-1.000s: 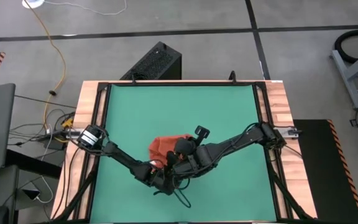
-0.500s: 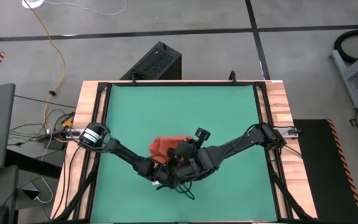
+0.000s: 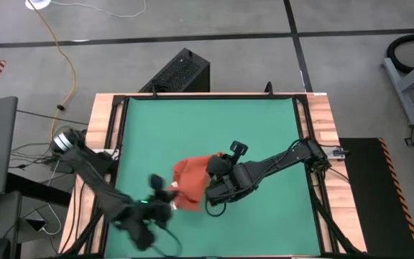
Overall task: Roll towel
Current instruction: Fold the orange towel
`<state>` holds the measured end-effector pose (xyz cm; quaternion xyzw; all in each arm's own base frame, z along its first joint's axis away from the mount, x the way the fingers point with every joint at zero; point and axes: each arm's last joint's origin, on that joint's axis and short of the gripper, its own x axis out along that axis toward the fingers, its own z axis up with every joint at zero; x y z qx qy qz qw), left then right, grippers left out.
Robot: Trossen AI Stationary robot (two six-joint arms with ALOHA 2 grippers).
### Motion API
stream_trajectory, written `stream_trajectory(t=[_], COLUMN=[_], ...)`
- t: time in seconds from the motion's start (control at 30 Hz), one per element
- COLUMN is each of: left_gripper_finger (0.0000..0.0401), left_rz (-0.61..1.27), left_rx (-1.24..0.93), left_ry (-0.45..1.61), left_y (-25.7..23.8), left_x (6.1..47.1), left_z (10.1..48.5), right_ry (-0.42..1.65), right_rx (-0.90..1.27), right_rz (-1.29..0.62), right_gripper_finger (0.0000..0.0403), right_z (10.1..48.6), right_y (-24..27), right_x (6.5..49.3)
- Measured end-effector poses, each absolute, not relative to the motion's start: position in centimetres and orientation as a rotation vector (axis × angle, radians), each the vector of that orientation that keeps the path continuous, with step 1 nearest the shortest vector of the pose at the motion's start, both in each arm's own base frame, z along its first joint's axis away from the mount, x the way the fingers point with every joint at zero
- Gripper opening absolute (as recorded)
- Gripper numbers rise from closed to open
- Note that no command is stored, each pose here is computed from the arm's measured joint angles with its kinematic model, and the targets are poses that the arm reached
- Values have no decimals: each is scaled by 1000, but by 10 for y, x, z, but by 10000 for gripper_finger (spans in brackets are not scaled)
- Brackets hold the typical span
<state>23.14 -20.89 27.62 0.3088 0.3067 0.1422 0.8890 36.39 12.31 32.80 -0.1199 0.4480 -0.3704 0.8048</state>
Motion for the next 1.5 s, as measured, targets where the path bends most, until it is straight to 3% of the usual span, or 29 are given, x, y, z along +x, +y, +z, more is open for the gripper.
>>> stream_trajectory(t=[0.33, 0.6, 0.7, 0.87, 1.13, 1.5], left_gripper_finger=[0, 0, 0, 0, 0, 0], left_rz=[597, 872, 865, 672, 516, 164], left_rx=[495, 520, 494, 401, 358, 15], left_ry=[403, 387, 395, 357, 488, 689], left_y=[-114, -36, -21, -15, -32, -109], left_x=[157, 122, 113, 110, 139, 147], left_z=[366, 408, 418, 428, 381, 281], right_ry=[864, 658, 605, 581, 711, 1020], right_rx=[-205, -284, -275, -210, -112, -12], right_rz=[-891, -1137, -1168, -1104, -885, -622], right_gripper_finger=[11, 11, 11, 11, 11, 11], right_z=[382, 431, 446, 454, 420, 316], right_y=[66, 15, 6, 11, 65, 202], right_x=[340, 303, 292, 284, 306, 331])
